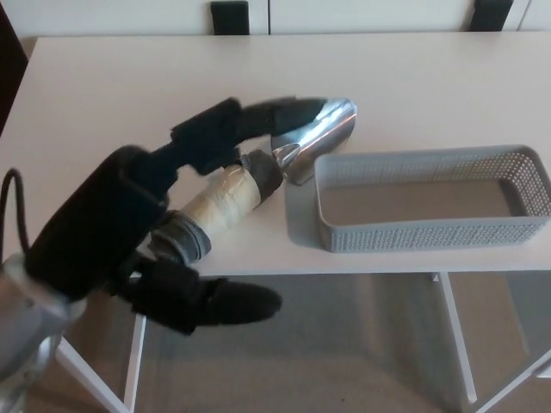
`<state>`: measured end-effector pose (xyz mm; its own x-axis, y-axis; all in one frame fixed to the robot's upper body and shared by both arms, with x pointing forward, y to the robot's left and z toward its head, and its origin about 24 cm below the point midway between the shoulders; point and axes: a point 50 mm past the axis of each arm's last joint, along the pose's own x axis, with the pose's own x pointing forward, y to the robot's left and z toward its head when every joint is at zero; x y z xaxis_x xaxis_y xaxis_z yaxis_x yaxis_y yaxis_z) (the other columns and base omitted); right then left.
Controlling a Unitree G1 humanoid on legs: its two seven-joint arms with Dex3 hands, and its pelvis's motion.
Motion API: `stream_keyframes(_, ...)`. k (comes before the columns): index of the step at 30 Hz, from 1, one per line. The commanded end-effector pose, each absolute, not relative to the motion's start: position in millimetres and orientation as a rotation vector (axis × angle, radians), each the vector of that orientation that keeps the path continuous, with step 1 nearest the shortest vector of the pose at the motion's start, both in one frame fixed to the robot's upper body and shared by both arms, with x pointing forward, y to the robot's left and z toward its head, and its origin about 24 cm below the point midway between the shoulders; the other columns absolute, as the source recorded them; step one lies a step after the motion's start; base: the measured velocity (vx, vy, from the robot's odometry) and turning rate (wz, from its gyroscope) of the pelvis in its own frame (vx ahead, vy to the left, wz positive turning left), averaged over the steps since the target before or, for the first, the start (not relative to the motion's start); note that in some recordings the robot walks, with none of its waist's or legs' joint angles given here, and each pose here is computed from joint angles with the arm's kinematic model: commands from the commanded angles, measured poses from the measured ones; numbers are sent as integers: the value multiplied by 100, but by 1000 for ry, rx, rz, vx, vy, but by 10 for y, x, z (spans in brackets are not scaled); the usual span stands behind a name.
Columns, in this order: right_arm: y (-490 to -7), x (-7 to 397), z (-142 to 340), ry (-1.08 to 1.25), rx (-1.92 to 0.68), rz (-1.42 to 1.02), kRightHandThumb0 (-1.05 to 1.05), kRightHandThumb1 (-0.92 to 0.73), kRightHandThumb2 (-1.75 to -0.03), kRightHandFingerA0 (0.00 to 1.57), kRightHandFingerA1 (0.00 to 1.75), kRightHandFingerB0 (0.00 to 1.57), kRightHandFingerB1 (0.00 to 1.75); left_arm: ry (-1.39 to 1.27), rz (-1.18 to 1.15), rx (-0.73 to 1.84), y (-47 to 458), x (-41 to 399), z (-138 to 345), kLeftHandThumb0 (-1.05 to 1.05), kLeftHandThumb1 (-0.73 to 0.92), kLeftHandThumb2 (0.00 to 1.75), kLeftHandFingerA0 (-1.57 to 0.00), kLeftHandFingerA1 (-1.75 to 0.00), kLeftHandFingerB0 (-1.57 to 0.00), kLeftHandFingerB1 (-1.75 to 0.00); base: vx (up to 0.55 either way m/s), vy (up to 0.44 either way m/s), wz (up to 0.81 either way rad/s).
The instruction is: The robot walks towards a desk on which a shovel is kept on the left hand side and a container is kept on the right hand side. The robot picks up the shovel using its left hand and places it in the container.
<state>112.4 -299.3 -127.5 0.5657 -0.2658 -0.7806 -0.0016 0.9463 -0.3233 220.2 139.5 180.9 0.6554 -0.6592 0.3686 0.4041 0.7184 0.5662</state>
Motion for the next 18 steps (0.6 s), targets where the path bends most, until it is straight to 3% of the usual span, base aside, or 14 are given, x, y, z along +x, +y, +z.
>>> stream_keyframes(1,-3097,1155,-1219,956,-390,-164,-45,-65,-59,37,39,32,33,-222,-200,1148,1544,2964,1322,-35,30,62,0,-5,-9,-16,0,0,0)
stream_keyframes(2,-3094,1161,-1219,955,-390,-162,-47,-66,-60,36,39,32,33,-208,-202,1153,1558,2980,1292,-39,31,61,0,0,-9,-13,0,0,0)
stream_keyframes(3,-3091,1164,-1219,956,-396,-155,-49,-47,-85,30,52,20,45,-172,-202,1167,1586,3010,1223,-48,34,65,0,-2,-7,-12,0,0,0)
stream_keyframes(7,-3086,1175,-1216,954,-409,-146,-49,-46,-84,30,53,20,45,-102,-187,1205,1628,3065,1113,-41,30,62,0,-3,-3,-11,0,0,0)
stream_keyframes(8,-3085,1178,-1216,951,-407,-145,-49,-67,-60,35,39,31,33,-89,-180,1215,1638,3081,1087,-39,29,62,0,-3,-3,-12,0,0,0)
stream_keyframes(12,-3082,1179,-1215,950,-422,-141,-45,-66,-60,33,38,31,33,-20,-166,1253,1662,3138,991,-45,32,63,0,0,-2,-9,0,0,0)
stream_keyframes(13,-3082,1181,-1212,946,-425,-139,-49,-47,-84,28,52,21,45,-6,-163,1268,1659,3153,973,-49,33,64,0,0,-1,-7,0,0,0)
stream_keyframes(18,-3072,1195,-1214,946,-444,-127,-49,-47,-86,30,54,20,46,31,-154,1298,1625,3195,873,-50,34,65,0,0,-1,-7,0,0,0)
